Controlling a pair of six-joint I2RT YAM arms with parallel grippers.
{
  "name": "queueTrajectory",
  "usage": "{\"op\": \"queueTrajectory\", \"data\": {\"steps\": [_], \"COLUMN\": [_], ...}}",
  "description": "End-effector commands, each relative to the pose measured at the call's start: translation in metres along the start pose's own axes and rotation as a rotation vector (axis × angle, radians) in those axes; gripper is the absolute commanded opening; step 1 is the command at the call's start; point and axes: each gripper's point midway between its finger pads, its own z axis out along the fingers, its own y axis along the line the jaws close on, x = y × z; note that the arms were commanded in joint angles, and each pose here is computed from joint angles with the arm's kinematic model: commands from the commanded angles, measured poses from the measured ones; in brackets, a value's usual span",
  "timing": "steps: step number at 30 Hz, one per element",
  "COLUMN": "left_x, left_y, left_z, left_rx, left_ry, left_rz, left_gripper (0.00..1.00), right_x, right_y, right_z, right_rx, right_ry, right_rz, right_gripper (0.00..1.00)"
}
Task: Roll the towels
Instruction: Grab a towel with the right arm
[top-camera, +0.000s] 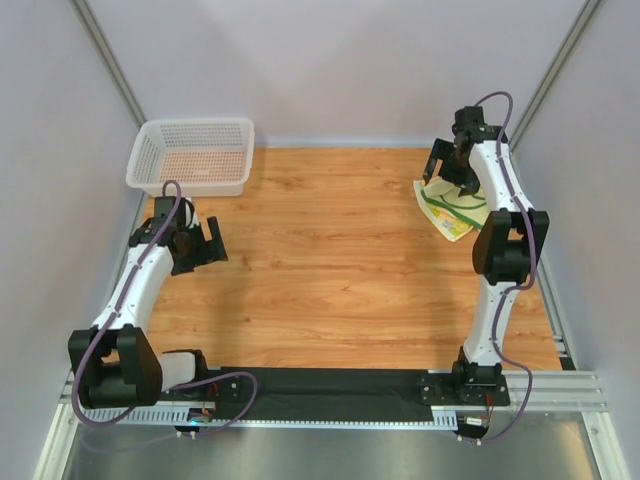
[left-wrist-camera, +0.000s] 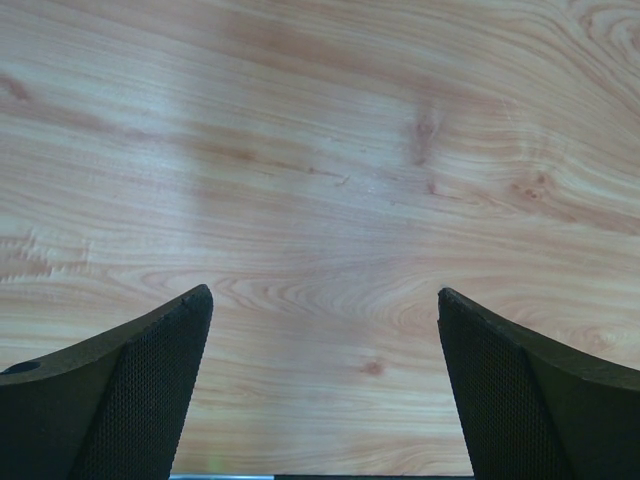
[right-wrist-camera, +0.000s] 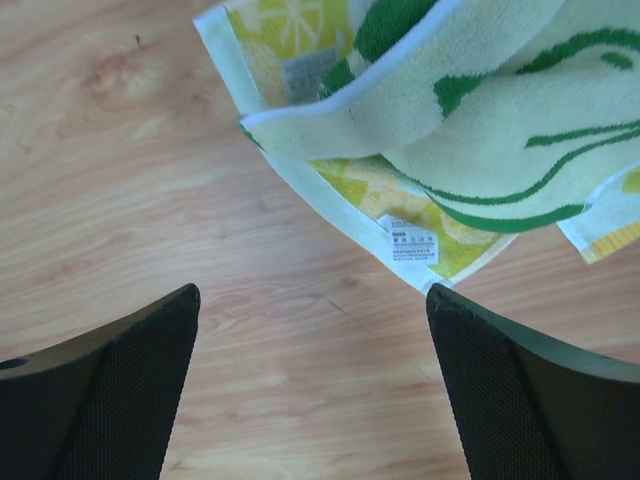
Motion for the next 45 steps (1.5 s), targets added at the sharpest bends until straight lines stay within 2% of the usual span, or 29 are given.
{"op": "queueTrajectory", "data": {"steps": [1,2,8,13,17,23,30,33,34,36,37,39,40,42,43,45], "left_x": [-0.005,-0.005,-0.003,-0.002,-0.003,-0.001,-0.002,-0.001,-0.001,-0.001,0.000,0.000,-0.001,0.000,0.000,0.001], "left_y": [-0.002,-0.005,-0.011,-0.013,-0.013,-0.013,-0.014,-0.015,-0.015,-0.016,-0.016,-0.017,-0.018,-0.019,-0.020,-0.021], "left_z": [-0.006,-0.005,-0.005,-0.005,-0.004,-0.001,-0.001,0.000,0.000,0.000,0.000,0.000,-0.001,-0.001,-0.001,0.000], "left_rx": [0.006,0.023,0.056,0.067,0.070,0.068,0.072,0.075,0.077,0.082,0.084,0.087,0.089,0.091,0.093,0.093], "left_ry": [-0.017,-0.022,-0.018,-0.013,-0.013,0.002,0.001,0.005,0.007,0.009,0.011,0.012,0.008,0.011,0.010,0.012], "left_rz": [0.013,0.017,0.029,0.034,0.036,0.037,0.039,0.039,0.037,0.041,0.041,0.045,0.047,0.054,0.054,0.058], "left_gripper": [1.00,1.00,1.00,1.00,1.00,1.00,1.00,1.00,1.00,1.00,1.00,1.00,1.00,1.00,1.00,1.00], "right_x": [-0.006,-0.001,-0.005,-0.010,-0.023,-0.021,-0.016,-0.020,-0.022,-0.027,-0.030,-0.031,-0.033,-0.034,-0.033,-0.034], "right_y": [-0.004,0.012,0.021,0.012,0.010,0.005,-0.001,0.001,0.003,0.006,0.007,0.010,0.009,0.008,0.009,0.010], "right_z": [-0.005,-0.003,0.026,0.051,0.052,0.068,0.090,0.093,0.092,0.092,0.090,0.088,0.087,0.082,0.080,0.069], "right_rx": [0.035,0.024,0.084,0.169,0.211,0.242,0.275,0.267,0.256,0.240,0.229,0.213,0.214,0.211,0.205,0.192], "right_ry": [-0.001,0.007,0.000,-0.013,-0.058,-0.051,-0.038,-0.054,-0.065,-0.086,-0.095,-0.100,-0.105,-0.105,-0.104,-0.113], "right_rz": [-0.023,-0.054,-0.088,-0.080,-0.071,-0.076,-0.072,-0.068,-0.066,-0.070,-0.072,-0.081,-0.079,-0.078,-0.082,-0.083], "right_gripper": [0.96,0.95,0.95,0.95,0.95,0.96,0.90,0.80,0.70,0.61,0.50,0.37,0.25,0.12,0.01,0.00]}}
